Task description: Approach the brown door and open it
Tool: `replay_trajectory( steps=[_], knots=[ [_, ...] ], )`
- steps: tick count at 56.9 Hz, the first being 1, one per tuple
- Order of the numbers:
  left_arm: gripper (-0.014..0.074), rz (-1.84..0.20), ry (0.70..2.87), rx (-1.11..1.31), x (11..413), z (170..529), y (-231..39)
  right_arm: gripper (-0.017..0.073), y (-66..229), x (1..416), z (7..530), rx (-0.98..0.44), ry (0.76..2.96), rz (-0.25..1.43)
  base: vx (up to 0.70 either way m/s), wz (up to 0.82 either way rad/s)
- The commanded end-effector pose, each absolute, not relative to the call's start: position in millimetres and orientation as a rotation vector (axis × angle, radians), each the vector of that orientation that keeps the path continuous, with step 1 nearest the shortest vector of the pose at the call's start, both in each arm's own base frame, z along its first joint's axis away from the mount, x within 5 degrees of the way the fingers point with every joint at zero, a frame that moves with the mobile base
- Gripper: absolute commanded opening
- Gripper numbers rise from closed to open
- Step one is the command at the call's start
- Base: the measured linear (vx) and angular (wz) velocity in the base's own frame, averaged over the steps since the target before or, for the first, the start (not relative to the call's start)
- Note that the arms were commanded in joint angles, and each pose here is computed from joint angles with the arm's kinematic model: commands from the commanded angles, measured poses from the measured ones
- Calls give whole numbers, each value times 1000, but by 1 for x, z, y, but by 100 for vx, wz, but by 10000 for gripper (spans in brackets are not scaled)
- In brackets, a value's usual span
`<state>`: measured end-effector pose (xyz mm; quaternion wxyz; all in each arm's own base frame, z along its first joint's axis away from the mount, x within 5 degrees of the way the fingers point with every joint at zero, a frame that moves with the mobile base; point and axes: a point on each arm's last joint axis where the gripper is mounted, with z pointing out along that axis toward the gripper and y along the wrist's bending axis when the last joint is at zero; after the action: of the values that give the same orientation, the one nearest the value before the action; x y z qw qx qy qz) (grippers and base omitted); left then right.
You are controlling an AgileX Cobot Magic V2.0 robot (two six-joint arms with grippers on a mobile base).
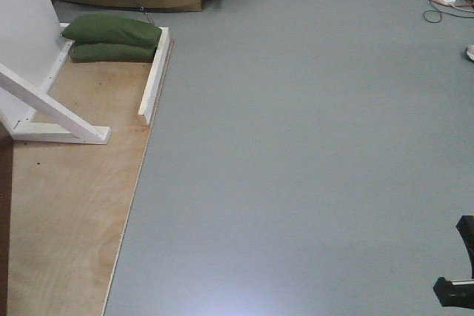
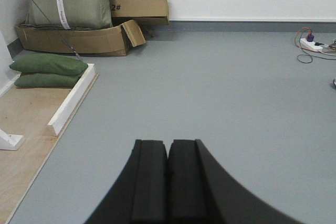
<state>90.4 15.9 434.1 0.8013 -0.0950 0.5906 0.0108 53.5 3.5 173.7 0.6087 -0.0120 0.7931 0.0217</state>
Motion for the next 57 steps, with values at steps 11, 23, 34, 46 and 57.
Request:
replay_trajectory(
  steps=[11, 23, 34, 46, 57],
  knots=[
    [-6, 72, 832, -682, 103, 469, 71, 0, 3, 55, 179, -28, 1749, 38, 0, 0],
    [-6, 326, 514, -986, 68, 475, 100, 0, 3, 55, 179, -28, 1749, 38, 0, 0],
    [-6, 527, 404, -1072, 64, 497, 117, 0, 3, 55, 179, -28, 1749, 38, 0, 0],
    [-6, 573, 424, -1079, 85, 516, 144, 0, 3, 55, 179, -28, 1749, 38, 0, 0],
    [-6, 592, 444, -1099, 91, 526, 175, 0, 3, 55, 179, -28, 1749, 38, 0, 0]
  ],
)
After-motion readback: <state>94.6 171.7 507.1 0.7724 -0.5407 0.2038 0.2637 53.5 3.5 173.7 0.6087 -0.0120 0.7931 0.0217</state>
